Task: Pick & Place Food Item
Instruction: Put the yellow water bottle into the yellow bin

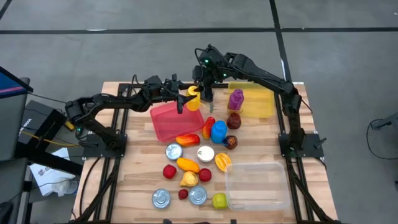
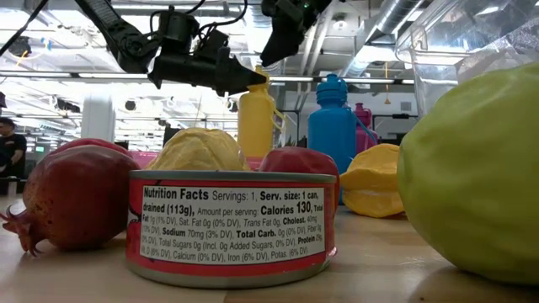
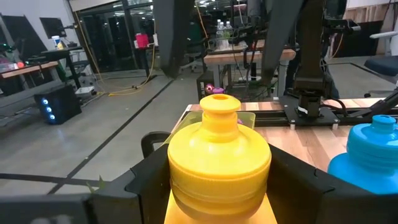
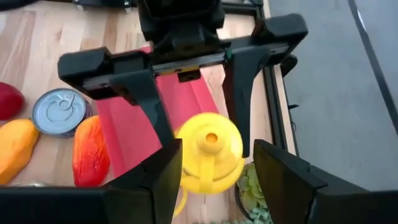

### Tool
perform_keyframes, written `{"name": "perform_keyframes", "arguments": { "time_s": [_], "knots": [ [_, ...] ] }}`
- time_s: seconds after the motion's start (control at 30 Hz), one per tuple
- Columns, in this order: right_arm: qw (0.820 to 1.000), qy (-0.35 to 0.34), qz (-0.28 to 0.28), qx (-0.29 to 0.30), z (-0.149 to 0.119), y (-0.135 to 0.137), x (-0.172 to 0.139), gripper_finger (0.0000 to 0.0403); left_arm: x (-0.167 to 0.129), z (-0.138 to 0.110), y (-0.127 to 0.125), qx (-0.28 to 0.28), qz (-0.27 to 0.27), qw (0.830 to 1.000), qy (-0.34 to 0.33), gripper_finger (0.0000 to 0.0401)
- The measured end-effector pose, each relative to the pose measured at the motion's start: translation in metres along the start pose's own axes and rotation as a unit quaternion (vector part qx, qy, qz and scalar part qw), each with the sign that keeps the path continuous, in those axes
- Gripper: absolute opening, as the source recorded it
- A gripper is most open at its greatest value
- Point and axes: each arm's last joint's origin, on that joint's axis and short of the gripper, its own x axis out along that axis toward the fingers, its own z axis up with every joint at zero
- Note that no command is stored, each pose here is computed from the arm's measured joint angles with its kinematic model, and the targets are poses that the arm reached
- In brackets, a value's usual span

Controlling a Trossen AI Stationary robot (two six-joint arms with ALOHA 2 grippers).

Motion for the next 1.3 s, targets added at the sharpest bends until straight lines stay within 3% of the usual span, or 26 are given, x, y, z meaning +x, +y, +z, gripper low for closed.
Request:
{"name": "perform_keyframes", "arguments": {
  "time_s": [0.87,1.3],
  "knots": [
    [1.0,0.002,-0.001,0.01,-0.006,-0.004,0.009,0.0188,0.002,0.003,-0.004,-0.001,-0.006,1.0,-0.002,0.0207],
    [0.998,0.061,0.029,0.012,-0.012,0.015,0.009,0.0188,0.035,-0.003,-0.005,-0.002,-0.024,1.0,-0.008,0.0207]
  ]
}}
